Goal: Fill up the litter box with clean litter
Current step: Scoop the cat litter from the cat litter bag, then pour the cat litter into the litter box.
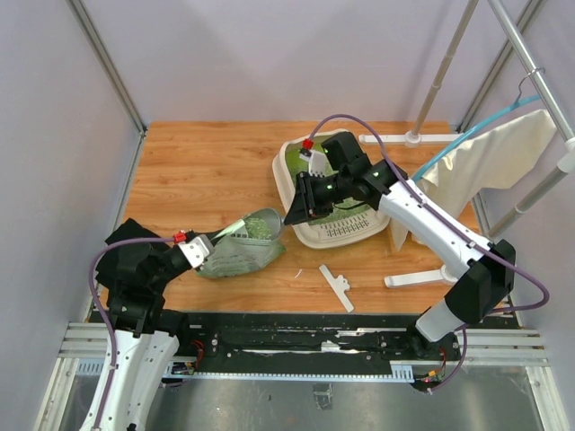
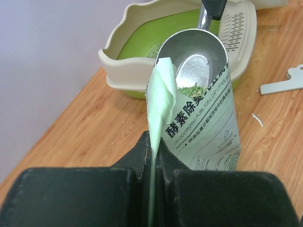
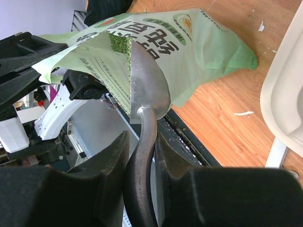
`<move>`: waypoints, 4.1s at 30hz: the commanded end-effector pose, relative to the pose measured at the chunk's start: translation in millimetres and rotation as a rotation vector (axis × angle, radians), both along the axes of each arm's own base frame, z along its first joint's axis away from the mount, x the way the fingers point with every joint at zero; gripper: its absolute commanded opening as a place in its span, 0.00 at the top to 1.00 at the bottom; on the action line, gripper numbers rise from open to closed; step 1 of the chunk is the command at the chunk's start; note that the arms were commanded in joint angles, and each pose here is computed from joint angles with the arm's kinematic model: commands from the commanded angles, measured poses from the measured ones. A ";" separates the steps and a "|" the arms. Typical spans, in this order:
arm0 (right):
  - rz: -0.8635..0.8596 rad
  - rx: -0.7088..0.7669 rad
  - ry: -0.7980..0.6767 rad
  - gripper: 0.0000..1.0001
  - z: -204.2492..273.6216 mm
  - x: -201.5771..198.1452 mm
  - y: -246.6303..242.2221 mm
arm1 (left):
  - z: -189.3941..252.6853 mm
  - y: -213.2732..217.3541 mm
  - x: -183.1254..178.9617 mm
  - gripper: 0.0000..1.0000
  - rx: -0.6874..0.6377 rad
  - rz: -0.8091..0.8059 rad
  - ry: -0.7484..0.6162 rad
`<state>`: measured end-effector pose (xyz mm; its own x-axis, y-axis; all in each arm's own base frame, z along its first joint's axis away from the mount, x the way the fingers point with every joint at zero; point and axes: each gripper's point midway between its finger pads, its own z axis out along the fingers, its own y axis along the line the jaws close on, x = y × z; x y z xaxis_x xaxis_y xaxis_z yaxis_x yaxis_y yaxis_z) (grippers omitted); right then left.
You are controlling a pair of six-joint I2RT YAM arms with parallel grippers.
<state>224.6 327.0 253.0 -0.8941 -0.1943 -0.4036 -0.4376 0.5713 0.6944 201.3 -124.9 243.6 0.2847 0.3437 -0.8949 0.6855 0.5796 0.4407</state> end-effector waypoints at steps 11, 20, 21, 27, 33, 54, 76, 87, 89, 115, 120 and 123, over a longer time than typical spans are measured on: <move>-0.101 -0.076 -0.204 0.99 33.0 21.1 -34.6 | 66.6 -0.3 0.6 0.99 -0.009 -0.006 -0.246; 0.004 -0.094 -0.237 0.99 39.0 8.4 -14.1 | 69.6 -2.4 2.5 0.99 -0.021 -0.016 -0.248; 0.003 -0.129 -0.258 0.99 36.5 9.1 -14.3 | 69.8 -2.7 2.5 1.00 -0.021 -0.018 -0.249; -0.001 -0.211 -0.291 0.99 28.8 14.8 -16.2 | 71.0 -3.1 4.2 1.00 -0.020 -0.019 -0.251; 0.001 -0.222 -0.285 0.99 24.4 16.7 -15.5 | 70.5 -2.9 5.4 1.00 -0.016 -0.017 -0.251; -0.023 0.462 0.191 0.99 50.1 20.0 -11.1 | 70.8 -0.6 8.4 0.99 -0.002 -0.003 -0.260; -0.145 0.393 0.168 0.99 48.6 27.2 -39.6 | 75.4 1.9 8.6 0.99 0.004 0.012 -0.285; -0.141 0.390 0.197 0.99 42.1 20.6 -42.0 | 85.8 11.8 10.9 0.99 -0.014 0.081 -0.330; -0.132 0.396 0.201 0.99 41.8 18.4 -41.8 | 87.8 11.8 10.8 1.00 -0.024 0.083 -0.335; -0.226 0.496 0.156 0.99 63.2 34.9 -60.1 | 94.1 18.4 5.8 1.00 -0.047 0.123 -0.355; -0.350 0.501 0.119 0.99 65.2 51.5 -75.9 | 95.5 18.5 3.5 1.00 -0.037 0.120 -0.354; -0.426 0.517 0.133 0.99 58.9 64.5 -86.1 | 95.5 18.1 2.5 1.00 -0.027 0.116 -0.351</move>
<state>271.0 255.7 302.7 -0.9395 0.2628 -0.2196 -0.1455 0.2742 0.9506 214.4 -108.5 250.0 0.2635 0.3794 -0.8869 0.6016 0.6541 0.4585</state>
